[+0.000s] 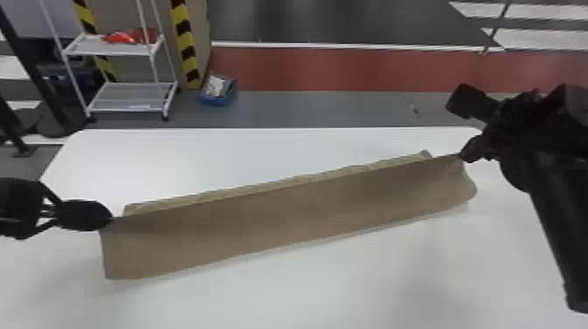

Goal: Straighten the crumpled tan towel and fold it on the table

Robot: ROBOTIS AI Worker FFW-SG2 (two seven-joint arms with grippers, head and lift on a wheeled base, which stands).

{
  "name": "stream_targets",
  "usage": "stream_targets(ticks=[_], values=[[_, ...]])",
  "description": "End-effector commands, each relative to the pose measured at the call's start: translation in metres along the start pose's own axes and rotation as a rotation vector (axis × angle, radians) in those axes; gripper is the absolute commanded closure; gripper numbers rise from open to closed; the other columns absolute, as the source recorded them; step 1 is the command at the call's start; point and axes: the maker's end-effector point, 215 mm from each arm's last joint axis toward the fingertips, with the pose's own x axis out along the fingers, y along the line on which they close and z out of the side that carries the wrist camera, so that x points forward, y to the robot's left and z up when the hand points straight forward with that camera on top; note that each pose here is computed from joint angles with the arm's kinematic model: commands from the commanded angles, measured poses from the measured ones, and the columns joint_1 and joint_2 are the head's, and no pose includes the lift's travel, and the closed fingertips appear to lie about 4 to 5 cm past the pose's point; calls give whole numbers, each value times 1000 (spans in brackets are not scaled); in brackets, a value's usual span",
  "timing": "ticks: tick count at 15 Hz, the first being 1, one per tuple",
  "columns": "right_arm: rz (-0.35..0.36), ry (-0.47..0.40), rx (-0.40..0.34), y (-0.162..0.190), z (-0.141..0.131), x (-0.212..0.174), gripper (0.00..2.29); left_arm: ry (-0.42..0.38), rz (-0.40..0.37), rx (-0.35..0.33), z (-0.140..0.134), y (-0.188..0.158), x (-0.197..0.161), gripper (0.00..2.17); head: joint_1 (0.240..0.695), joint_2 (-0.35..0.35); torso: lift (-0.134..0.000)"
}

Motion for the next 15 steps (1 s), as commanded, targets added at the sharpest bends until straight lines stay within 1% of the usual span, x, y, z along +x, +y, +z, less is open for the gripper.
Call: stream_targets(ticks=[1, 7, 13, 15], values=[[-6, -1, -5, -2, 2, 2, 1325, 6, 16, -4, -4, 9, -4, 2148, 695, -35, -123], [-5, -4, -19, -1, 18, 8, 1325, 0, 22, 0, -1, 26, 9, 2148, 695, -27, -123], [-22, 5, -19, -9, 17, 11, 1325, 20, 40, -18, -13, 36, 7, 2148, 695, -22, -123], [-29, 6, -17, -11, 19, 11, 1325, 22, 36, -16, -14, 38, 12, 2148, 695, -19, -123]])
